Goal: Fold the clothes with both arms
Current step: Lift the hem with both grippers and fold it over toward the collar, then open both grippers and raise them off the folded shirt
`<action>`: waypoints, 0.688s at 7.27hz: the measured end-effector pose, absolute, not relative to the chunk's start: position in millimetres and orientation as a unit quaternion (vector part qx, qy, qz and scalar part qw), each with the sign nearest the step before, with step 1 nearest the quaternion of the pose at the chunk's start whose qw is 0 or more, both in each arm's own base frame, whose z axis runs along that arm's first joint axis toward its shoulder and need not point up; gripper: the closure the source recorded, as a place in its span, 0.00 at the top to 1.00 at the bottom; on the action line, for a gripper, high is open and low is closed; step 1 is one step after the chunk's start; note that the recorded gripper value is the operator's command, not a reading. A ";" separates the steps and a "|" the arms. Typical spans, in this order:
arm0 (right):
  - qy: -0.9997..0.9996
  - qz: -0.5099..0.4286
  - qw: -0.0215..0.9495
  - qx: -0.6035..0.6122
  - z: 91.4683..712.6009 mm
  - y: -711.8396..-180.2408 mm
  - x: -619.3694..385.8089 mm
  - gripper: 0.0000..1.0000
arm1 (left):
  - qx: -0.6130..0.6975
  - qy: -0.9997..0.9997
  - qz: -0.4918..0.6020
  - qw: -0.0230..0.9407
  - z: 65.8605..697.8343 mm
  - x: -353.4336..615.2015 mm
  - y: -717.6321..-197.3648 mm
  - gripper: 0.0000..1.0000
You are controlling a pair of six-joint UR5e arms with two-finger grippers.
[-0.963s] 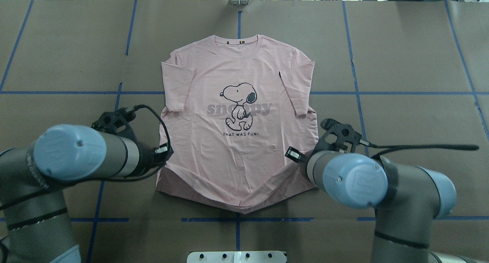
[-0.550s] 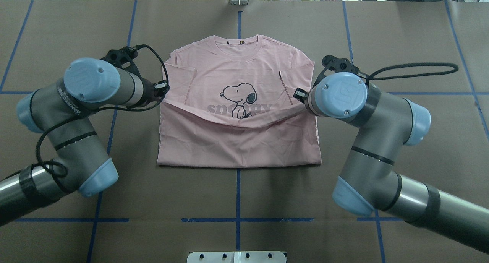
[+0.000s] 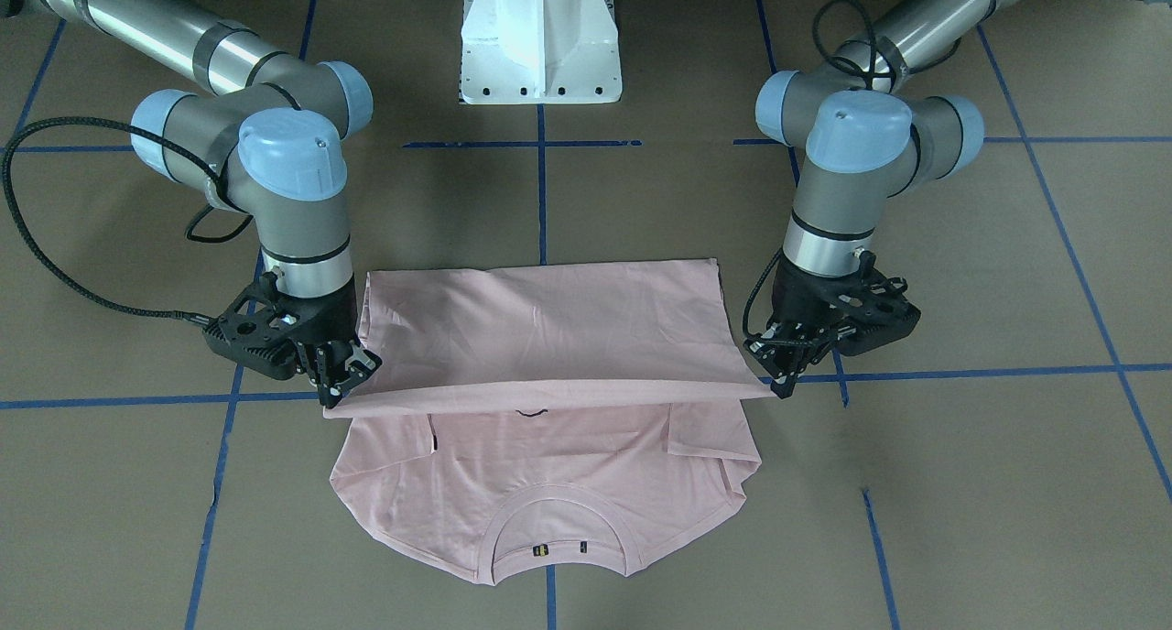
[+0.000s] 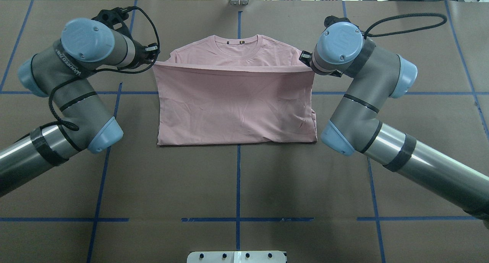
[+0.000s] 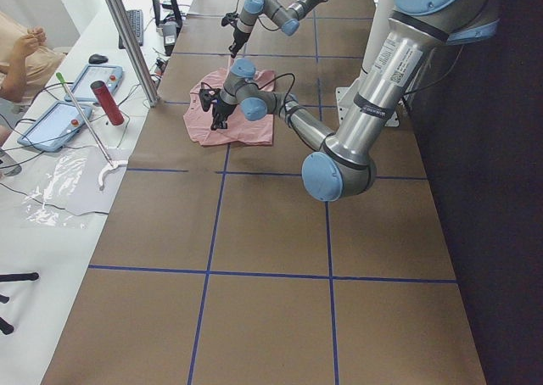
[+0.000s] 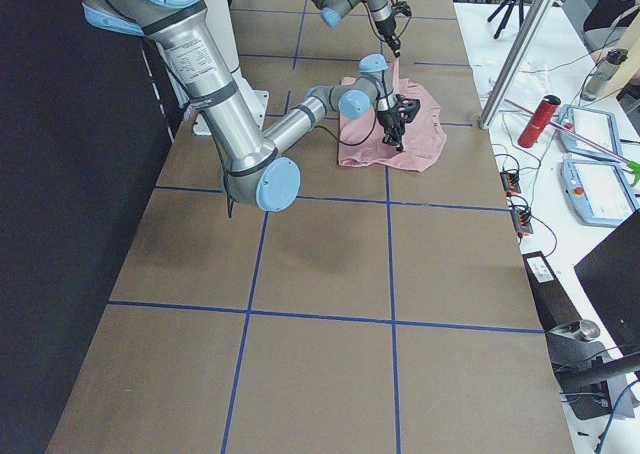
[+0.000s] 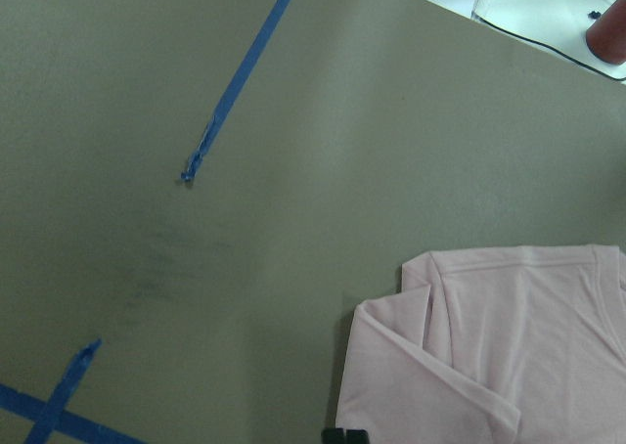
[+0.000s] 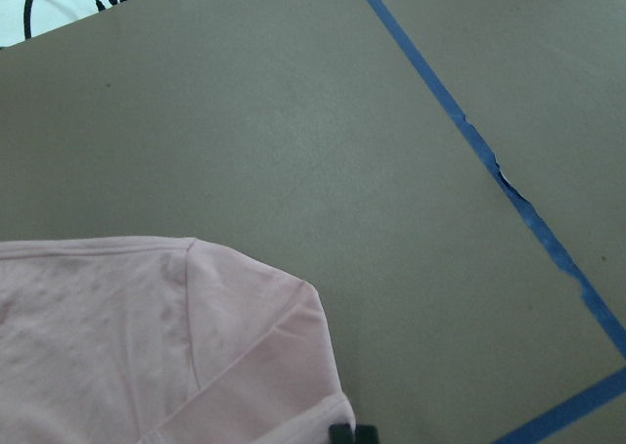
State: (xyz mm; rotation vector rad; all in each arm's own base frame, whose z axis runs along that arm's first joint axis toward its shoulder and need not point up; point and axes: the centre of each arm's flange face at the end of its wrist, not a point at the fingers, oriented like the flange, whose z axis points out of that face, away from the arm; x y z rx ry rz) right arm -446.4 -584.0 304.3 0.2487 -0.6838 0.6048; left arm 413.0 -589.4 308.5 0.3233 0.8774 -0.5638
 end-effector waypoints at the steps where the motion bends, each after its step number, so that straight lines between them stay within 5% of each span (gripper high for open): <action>1: -0.321 0.289 0.894 0.120 302.0 -603.4 -455.7 0.00 | 0.161 0.415 -0.272 0.853 308.2 422.9 -603.2 0.00; 5: -0.306 0.259 0.906 0.136 329.3 -648.4 -481.2 0.00 | 0.194 0.403 -0.287 0.847 343.8 461.9 -653.2 0.00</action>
